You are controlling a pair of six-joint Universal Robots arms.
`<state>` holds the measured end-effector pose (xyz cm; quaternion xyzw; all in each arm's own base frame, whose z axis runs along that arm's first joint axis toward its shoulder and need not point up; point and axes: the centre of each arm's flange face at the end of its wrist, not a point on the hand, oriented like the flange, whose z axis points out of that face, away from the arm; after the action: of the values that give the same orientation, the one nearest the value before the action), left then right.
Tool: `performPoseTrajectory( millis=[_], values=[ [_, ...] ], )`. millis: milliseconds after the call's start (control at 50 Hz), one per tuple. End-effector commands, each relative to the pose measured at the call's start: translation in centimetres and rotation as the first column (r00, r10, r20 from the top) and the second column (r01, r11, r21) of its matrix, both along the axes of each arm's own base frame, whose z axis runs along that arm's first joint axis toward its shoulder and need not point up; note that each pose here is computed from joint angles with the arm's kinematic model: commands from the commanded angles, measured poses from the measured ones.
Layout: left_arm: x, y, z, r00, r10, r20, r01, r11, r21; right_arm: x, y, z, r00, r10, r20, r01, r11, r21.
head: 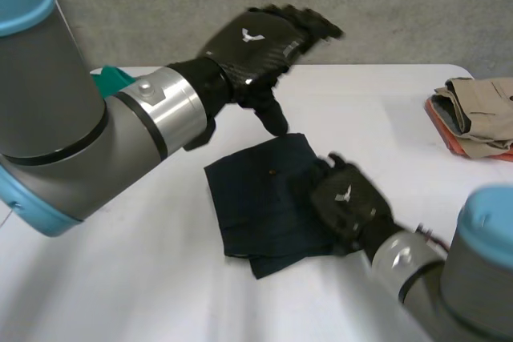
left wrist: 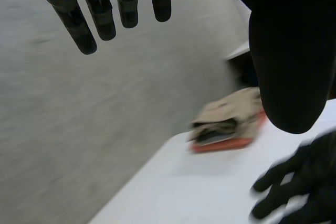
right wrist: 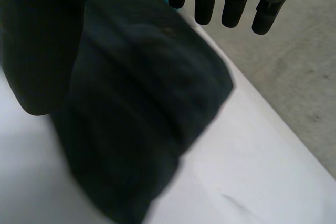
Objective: Fold the laundry.
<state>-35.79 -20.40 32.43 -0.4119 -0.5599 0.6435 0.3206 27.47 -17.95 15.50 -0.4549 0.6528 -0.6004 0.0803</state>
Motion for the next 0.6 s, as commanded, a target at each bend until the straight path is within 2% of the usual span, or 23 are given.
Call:
performPoseTrajectory(
  millis=[20,140,340,500,600],
  values=[
    [-0.3,1.8,-0.7,0.987,-0.159,0.039,0.156,0.986,0.064,1.0,0.0,-3.8,0.998,0.021,0.056,-0.016,0.997,-0.075],
    [-0.3,2.2,-1.2,0.985,-0.164,0.047,0.16,0.984,0.08,2.1,-2.1,-5.2,0.995,0.017,0.099,-0.002,0.989,-0.148],
    [-0.3,2.1,-1.3,0.985,-0.164,0.045,0.16,0.983,0.088,3.7,-5.1,-5.8,0.993,-0.003,0.12,0.026,0.983,-0.183],
    [-0.3,2.1,-1.3,0.986,-0.163,0.045,0.159,0.984,0.087,4.9,-7.4,-4.2,0.985,0.008,0.17,0.032,0.973,-0.23],
    [-0.3,2.1,-0.6,0.986,-0.162,0.033,0.16,0.985,0.064,5.6,-9.7,-0.7,0.968,0.008,0.252,0.067,0.955,-0.29]
  ],
)
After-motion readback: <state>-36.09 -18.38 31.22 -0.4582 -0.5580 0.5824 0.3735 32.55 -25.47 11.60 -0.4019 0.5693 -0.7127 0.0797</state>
